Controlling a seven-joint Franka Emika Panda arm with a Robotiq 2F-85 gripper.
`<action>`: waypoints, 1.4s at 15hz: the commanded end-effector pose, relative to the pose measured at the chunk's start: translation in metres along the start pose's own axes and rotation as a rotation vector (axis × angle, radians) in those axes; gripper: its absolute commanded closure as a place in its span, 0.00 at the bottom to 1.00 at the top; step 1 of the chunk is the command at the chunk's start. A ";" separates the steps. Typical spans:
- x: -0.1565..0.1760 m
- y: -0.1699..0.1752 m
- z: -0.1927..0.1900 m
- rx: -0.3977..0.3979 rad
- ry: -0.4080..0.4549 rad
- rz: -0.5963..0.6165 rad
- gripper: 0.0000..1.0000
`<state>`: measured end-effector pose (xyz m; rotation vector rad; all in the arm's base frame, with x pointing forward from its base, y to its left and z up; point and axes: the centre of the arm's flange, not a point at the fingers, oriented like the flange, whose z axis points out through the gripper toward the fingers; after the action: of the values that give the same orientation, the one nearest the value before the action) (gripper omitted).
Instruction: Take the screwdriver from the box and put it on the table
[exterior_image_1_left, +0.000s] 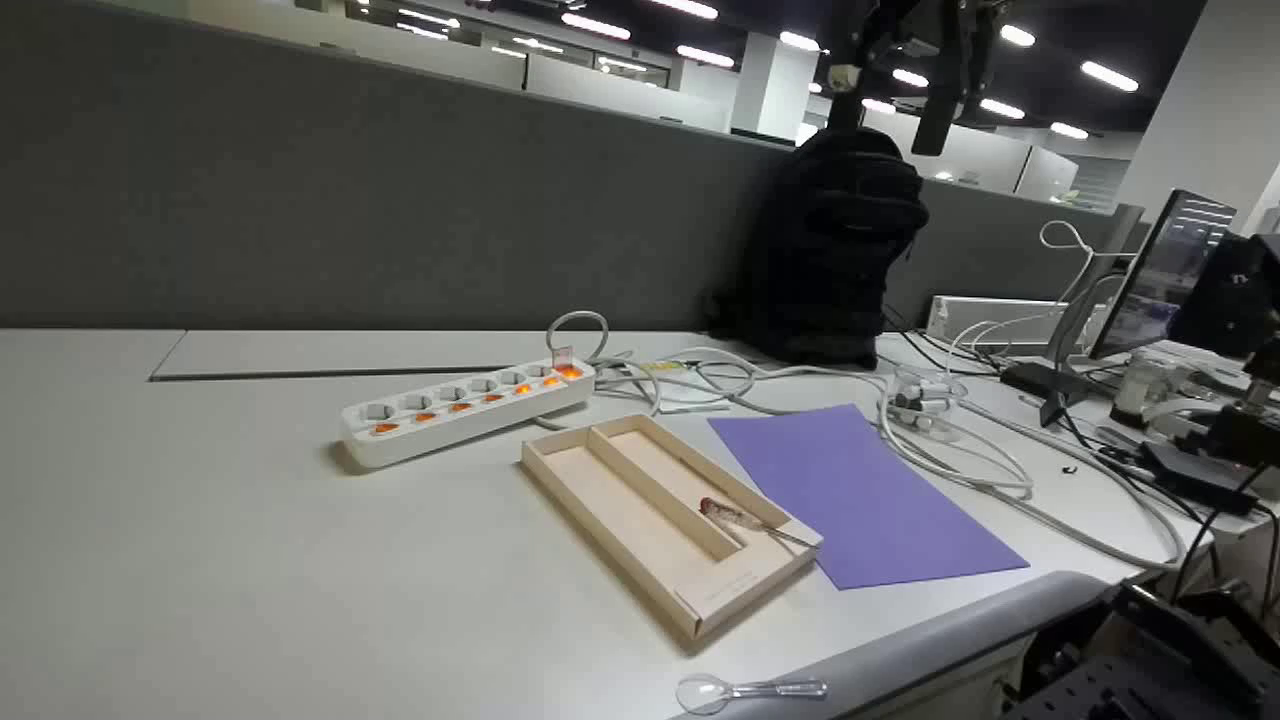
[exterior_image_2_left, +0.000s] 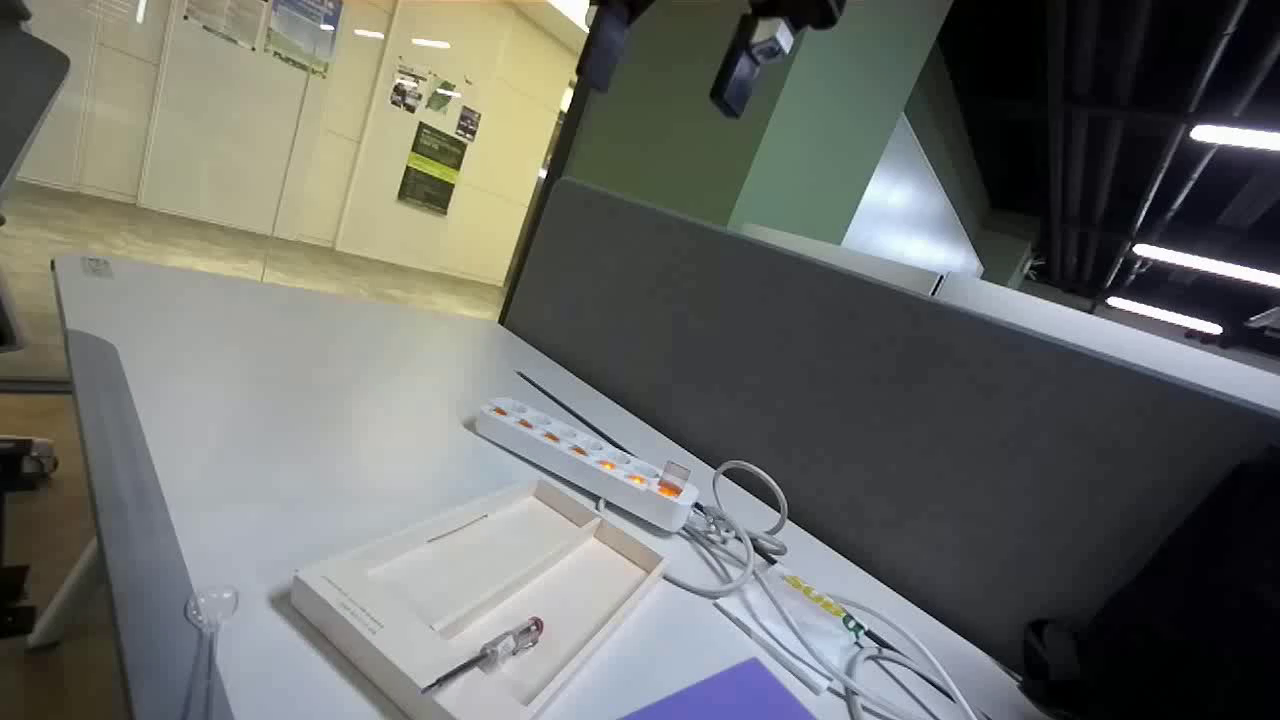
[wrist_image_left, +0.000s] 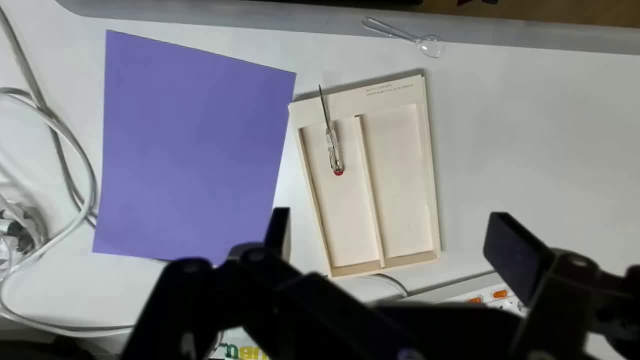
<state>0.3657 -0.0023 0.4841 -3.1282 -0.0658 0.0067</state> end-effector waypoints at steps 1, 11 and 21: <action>0.000 0.000 0.000 0.000 0.000 0.000 0.00; 0.000 0.000 0.000 0.000 0.000 0.000 0.00; 0.020 -0.004 0.080 0.074 0.081 -0.040 0.00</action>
<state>0.3795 0.0023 0.4368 -3.0994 -0.0767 -0.1109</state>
